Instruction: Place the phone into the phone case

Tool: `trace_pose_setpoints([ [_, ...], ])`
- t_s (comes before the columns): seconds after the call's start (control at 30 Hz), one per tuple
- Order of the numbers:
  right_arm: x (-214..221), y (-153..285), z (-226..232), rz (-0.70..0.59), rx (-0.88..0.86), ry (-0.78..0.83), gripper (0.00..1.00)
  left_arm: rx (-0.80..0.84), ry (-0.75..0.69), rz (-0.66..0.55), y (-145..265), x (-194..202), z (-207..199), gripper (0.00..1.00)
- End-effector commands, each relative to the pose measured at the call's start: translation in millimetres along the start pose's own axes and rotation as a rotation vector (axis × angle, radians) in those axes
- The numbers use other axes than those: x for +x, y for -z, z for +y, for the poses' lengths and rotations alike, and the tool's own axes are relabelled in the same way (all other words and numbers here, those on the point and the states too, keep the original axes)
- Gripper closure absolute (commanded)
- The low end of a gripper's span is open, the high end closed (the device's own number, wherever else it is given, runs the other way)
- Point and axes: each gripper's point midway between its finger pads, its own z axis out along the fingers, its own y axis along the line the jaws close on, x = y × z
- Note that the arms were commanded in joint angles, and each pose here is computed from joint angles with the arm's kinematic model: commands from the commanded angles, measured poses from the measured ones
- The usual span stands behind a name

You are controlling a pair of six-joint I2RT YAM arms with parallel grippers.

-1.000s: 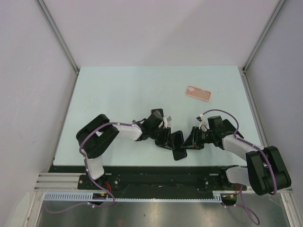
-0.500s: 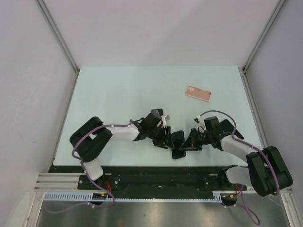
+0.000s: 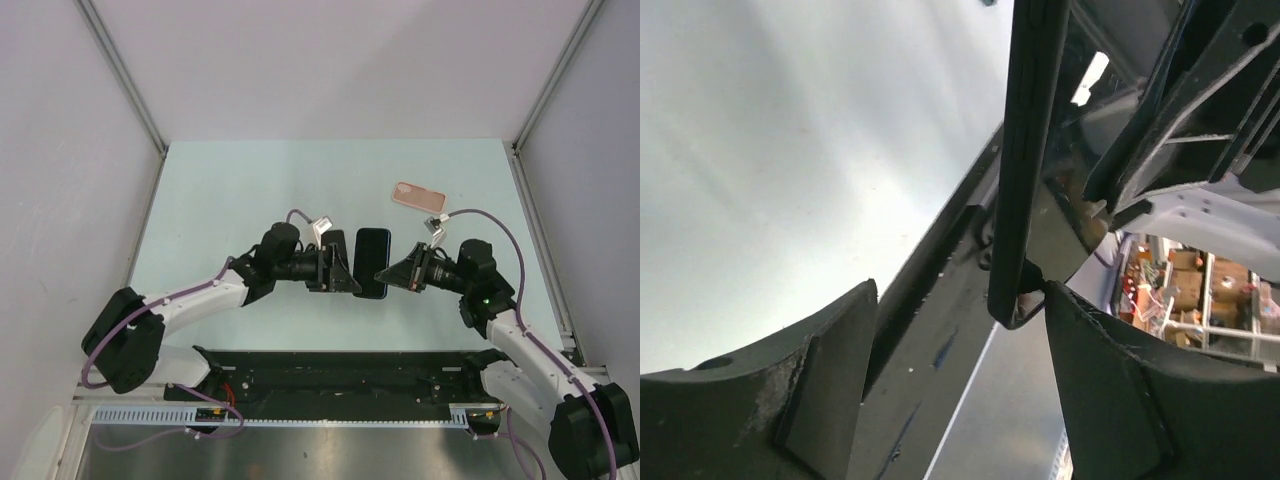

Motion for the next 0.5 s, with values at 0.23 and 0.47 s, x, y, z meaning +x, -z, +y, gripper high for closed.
trace_pose_setpoints([
  [0.23, -9.6, 11.6, 73.5, -0.036, -0.236, 0.147, 0.97, 0.382, -0.105, -0.035, 20.3, -6.5, -75.3, 0.44],
  [0.47, -10.8, 9.4, 72.3, -0.045, -0.229, 0.124, 0.8, 0.453, -0.08, 0.024, 16.4, 1.7, -76.8, 0.77],
])
